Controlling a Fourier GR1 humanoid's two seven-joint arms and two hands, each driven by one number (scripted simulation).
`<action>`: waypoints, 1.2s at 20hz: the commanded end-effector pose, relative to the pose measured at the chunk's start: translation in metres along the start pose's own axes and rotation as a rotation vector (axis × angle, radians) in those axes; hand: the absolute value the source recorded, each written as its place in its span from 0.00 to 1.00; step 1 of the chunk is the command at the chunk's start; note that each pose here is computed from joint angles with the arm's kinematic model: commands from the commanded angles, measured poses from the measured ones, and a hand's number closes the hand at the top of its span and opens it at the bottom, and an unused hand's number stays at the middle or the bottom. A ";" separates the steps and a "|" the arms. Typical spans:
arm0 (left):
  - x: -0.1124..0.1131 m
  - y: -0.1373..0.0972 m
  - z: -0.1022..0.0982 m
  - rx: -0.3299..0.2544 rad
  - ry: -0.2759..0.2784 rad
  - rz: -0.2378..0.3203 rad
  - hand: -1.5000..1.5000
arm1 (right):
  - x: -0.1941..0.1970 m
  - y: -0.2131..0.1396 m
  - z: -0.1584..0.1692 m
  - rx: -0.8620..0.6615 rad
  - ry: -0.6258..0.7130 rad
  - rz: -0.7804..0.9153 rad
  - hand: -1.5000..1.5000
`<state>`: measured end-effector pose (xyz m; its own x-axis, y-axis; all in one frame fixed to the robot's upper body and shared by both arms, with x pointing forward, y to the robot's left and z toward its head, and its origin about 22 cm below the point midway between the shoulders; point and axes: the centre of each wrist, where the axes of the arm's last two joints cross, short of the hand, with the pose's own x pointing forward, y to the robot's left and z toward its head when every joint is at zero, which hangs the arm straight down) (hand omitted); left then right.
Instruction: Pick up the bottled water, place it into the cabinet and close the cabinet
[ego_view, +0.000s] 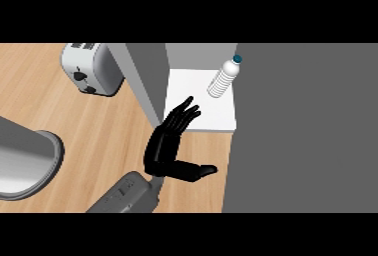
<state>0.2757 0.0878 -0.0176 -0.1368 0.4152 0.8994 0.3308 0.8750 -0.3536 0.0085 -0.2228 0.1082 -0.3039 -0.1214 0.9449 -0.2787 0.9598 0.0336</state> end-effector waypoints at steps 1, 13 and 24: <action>0.021 0.035 0.044 0.054 0.001 -0.017 0.00 | 0.036 0.005 -0.010 0.029 -0.022 0.068 0.00; 0.059 0.087 0.145 0.034 -0.035 -0.017 0.00 | 0.037 -0.007 -0.027 0.565 0.000 0.161 1.00; 0.118 0.145 0.183 0.020 -0.078 -0.074 0.00 | 0.041 0.013 -0.041 0.568 0.006 0.042 1.00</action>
<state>0.1406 0.2818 -0.0207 -0.2217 0.3771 0.8992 0.2843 0.9071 -0.3104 0.0305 -0.2168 0.1175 -0.2500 -0.1055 0.9625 -0.6628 0.7433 -0.0908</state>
